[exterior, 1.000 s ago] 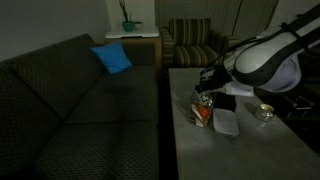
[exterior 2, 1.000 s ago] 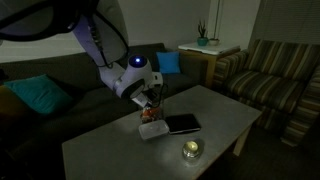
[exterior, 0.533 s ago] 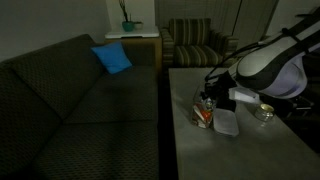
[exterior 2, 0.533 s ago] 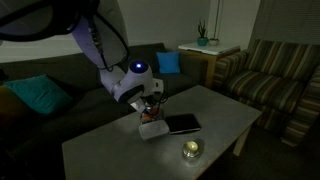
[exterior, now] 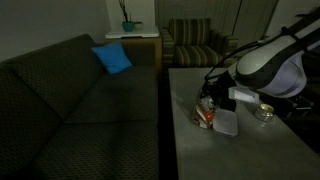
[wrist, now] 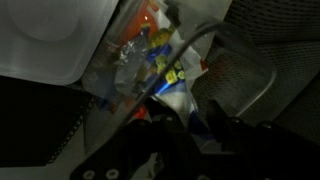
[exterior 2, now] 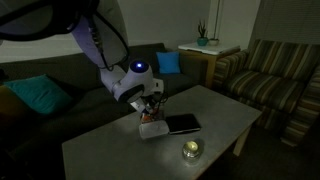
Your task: Press the button on the white lid then put the lid on the table then put the blue wrapper on the table and put it back in the storage container
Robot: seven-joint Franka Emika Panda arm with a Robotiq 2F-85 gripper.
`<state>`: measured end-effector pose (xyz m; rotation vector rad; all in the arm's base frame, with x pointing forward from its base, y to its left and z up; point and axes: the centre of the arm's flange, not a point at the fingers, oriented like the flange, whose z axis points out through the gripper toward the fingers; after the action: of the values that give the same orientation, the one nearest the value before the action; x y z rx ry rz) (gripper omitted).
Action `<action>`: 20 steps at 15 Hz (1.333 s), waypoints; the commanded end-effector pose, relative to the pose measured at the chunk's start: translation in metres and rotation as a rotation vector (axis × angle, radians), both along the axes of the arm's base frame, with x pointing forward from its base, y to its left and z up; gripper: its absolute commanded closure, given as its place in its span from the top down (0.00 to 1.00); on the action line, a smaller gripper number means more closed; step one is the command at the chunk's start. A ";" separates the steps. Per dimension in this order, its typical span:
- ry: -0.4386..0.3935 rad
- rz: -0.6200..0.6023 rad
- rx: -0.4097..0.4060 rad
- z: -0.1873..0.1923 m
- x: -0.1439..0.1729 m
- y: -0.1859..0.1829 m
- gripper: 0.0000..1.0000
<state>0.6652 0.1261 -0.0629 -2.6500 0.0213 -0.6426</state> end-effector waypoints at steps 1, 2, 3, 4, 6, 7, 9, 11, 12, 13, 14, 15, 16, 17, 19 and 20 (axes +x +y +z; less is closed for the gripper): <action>-0.001 0.038 -0.017 -0.009 0.021 0.001 0.69; -0.010 0.047 -0.025 -0.003 0.023 0.002 0.75; -0.017 0.054 -0.037 0.005 0.025 0.003 0.82; -0.022 0.062 -0.048 0.010 0.026 0.005 0.88; -0.035 0.075 -0.071 0.021 0.028 0.007 0.99; -0.042 0.081 -0.084 0.026 0.029 0.009 1.00; -0.049 0.097 -0.105 0.035 0.030 0.012 1.00; -0.055 0.119 -0.125 0.043 0.031 0.015 1.00; -0.057 0.133 -0.134 0.048 0.031 0.016 1.00; -0.058 0.149 -0.142 0.050 0.031 0.019 1.00; -0.058 0.159 -0.149 0.053 0.032 0.020 1.00; -0.058 0.177 -0.160 0.056 0.033 0.021 1.00; -0.060 0.192 -0.167 0.057 0.032 0.023 1.00; -0.062 0.202 -0.173 0.060 0.032 0.024 1.00; -0.067 0.217 -0.187 0.065 0.032 0.025 1.00; -0.067 0.223 -0.192 0.066 0.032 0.025 1.00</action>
<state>0.7038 0.1538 -0.0096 -2.7247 -0.2933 -0.7284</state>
